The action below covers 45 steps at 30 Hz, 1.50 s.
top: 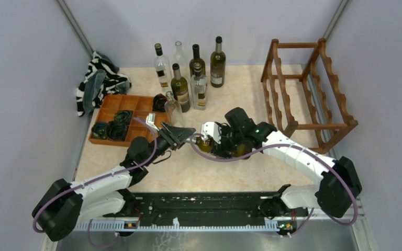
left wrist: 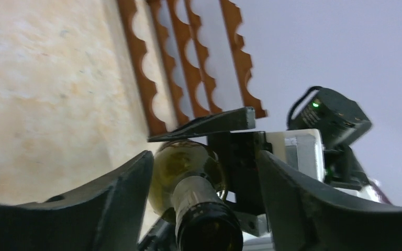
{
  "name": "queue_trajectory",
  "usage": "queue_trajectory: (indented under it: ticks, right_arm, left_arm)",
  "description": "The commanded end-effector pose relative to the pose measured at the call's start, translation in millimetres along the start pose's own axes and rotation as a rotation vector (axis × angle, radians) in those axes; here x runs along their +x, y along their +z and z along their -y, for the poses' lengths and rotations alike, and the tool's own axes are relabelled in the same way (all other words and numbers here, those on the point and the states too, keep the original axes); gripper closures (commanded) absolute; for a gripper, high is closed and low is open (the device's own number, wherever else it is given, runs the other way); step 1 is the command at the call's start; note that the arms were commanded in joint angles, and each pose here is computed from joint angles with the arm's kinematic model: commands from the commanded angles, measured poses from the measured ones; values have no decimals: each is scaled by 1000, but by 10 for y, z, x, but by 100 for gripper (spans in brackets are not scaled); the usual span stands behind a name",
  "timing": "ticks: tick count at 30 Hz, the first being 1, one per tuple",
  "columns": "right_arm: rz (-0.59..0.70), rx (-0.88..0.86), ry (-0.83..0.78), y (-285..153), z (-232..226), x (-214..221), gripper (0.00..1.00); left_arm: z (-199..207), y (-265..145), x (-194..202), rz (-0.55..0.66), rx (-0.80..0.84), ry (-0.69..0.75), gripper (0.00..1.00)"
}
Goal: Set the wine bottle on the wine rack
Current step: Pick up the wine bottle from the center of the board.
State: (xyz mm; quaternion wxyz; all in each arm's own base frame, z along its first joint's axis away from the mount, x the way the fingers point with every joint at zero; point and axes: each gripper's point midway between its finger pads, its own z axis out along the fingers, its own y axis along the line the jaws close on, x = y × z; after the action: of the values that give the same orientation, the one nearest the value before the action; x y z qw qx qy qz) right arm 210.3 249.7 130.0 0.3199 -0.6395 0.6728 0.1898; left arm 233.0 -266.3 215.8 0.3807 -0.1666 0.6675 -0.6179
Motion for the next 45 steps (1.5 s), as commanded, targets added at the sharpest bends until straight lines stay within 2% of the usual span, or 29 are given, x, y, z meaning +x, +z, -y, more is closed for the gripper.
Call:
queue_trajectory:
  ticks: [1,2,7,12,17,24,29,35,45]
  right_arm:
    - [132,8,-145,-300,54,-255,100]
    - [124,5,-167,-327,42,-228,100]
    - [1,-6,-313,-430,16,40,100]
    - [-147,11,-463,-468,114,283,100]
    - [-181,37,-510,-453,174,248,100]
    - [-185,45,-527,-394,178,199,100]
    - [-170,27,-516,-371,131,161,100]
    - [-148,17,-502,-362,98,116,100]
    - [-159,24,-482,-346,119,137,100]
  left_arm:
    - [385,-52,142,-101,165,58,6]
    - [347,-63,189,-130,156,92,2]
    - [170,-182,442,-327,102,215,1]
    - [88,-347,602,-459,79,198,1]
    - [48,-392,711,-533,72,183,6]
    - [-30,-313,935,-444,34,193,21]
    - [-29,-232,952,-415,45,165,33]
    - [-50,-172,953,-407,30,150,40]
    - [-76,-188,1034,-444,43,118,45]
